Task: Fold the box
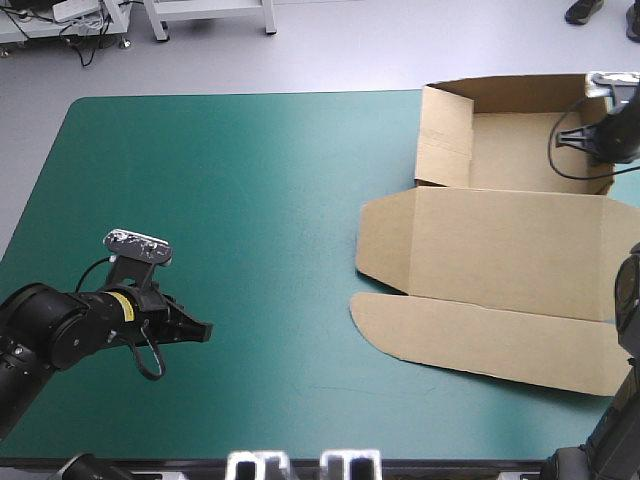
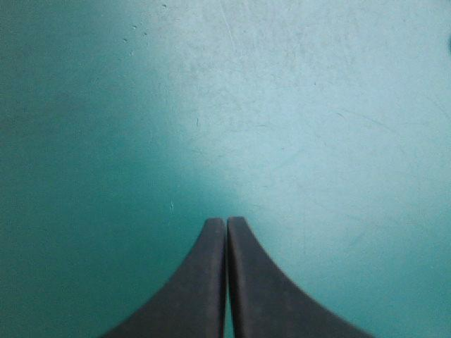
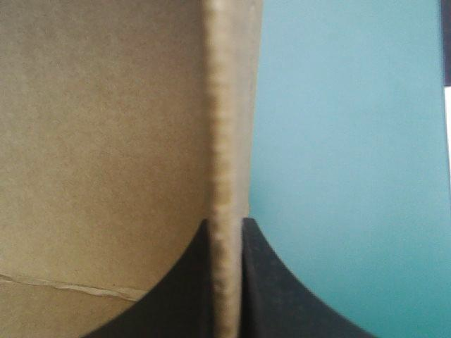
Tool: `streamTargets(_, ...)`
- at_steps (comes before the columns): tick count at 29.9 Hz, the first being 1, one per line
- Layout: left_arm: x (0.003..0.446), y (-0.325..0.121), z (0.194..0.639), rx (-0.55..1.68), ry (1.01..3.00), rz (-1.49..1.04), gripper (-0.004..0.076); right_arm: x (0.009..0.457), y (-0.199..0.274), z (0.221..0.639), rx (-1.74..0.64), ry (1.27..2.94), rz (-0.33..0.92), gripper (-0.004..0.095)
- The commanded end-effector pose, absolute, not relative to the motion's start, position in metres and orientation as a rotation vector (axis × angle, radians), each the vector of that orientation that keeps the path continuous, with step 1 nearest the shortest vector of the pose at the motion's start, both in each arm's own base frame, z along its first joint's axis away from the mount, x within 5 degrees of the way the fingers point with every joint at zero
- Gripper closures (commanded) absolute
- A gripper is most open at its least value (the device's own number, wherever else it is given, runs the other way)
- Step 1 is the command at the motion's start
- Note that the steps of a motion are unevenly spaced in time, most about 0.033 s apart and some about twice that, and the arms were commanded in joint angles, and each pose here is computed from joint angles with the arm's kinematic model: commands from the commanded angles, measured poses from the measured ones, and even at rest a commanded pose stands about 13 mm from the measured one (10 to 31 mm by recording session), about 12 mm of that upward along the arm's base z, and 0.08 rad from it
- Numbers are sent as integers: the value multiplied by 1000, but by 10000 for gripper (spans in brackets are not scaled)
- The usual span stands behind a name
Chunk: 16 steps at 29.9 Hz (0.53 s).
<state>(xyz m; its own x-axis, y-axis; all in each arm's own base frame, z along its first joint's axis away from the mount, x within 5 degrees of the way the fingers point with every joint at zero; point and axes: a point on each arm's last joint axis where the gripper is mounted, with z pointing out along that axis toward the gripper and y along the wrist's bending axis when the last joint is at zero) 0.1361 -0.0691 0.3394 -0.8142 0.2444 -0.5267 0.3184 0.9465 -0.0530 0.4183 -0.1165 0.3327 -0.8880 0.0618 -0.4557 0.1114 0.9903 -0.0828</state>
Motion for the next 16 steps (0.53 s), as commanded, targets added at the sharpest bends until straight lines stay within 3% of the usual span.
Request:
streamTargets(1, 138, -70, 352, 384, 2472, -219, 732, 406, -153, 351, 222, 2590, -187, 928)
streamTargets(12, 141, -72, 354, 379, 2428, -236, 732, 409, -194, 315, 323, 2644, -202, 891)
streamTargets(13, 141, -72, 354, 379, 2428, -236, 732, 408, -196, 315, 310, 2645, -220, 858)
streamTargets(16, 141, -72, 354, 379, 2427, -237, 732, 406, -201, 317, 302, 2637, -253, 616)
